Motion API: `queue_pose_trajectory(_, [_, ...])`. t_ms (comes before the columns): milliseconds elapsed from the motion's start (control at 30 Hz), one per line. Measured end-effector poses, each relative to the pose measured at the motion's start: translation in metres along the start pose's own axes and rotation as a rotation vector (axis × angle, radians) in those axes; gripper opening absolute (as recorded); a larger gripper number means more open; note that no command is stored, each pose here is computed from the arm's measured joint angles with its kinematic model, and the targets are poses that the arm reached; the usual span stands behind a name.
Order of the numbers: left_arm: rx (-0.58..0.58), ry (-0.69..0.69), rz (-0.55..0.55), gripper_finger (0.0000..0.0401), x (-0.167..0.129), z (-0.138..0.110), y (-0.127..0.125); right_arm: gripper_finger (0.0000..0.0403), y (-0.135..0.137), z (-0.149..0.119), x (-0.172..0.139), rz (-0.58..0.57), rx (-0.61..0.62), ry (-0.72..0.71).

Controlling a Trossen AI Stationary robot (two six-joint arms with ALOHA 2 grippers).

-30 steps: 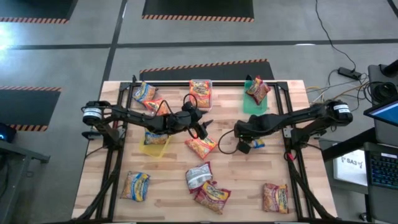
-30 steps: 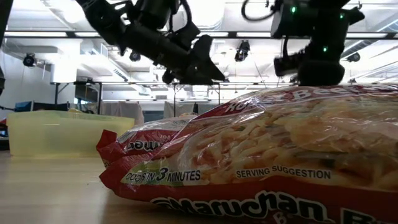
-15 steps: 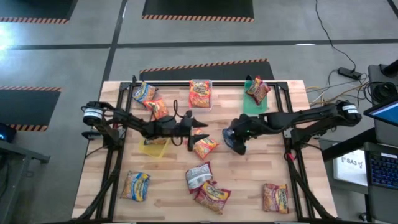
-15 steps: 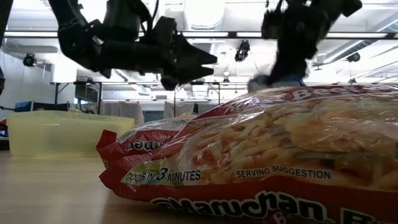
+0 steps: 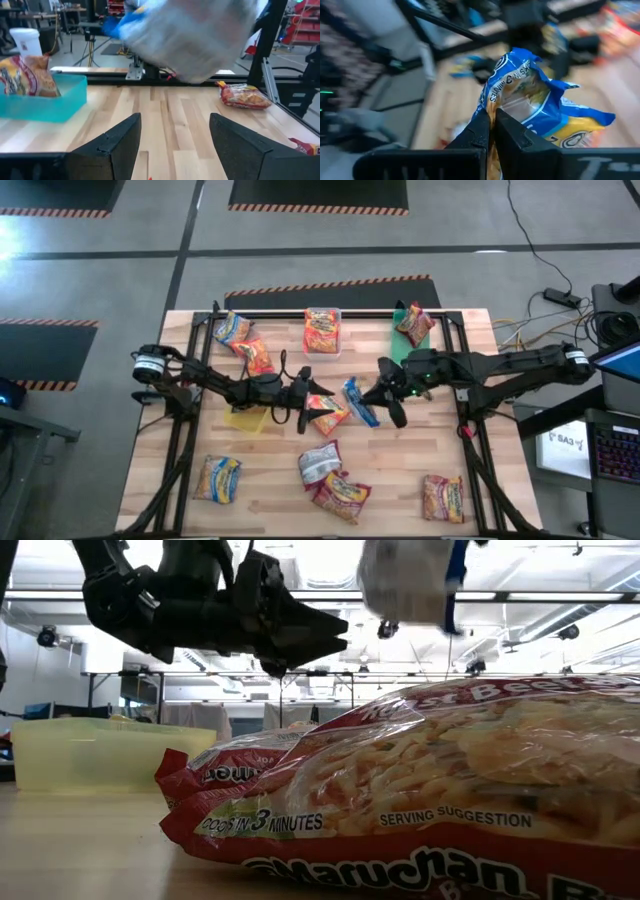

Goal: Sort Maruchan noodles
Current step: Put the blue noodle pack into the yellow bin

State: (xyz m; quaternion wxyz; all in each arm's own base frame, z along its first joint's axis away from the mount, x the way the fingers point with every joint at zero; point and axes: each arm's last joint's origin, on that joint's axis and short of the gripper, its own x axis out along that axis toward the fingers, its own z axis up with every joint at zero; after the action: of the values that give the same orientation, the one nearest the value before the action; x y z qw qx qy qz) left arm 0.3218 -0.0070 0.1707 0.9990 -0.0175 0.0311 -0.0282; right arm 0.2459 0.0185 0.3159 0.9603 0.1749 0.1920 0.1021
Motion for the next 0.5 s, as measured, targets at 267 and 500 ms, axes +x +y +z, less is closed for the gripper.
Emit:
queue_pose_trajectory(267, [0.096, -0.043, -0.006, 0.022, 0.007, 0.012, -0.002, 0.0012, 0.008, 0.002, 0.002, 0.099, -0.079, -0.023])
queue_pose_trajectory(500, [0.051, 0.084, 0.033, 0.022, 0.006, 0.004, -0.001, 0.0012, 0.005, 0.0, 0.011, 0.095, -0.084, -0.011])
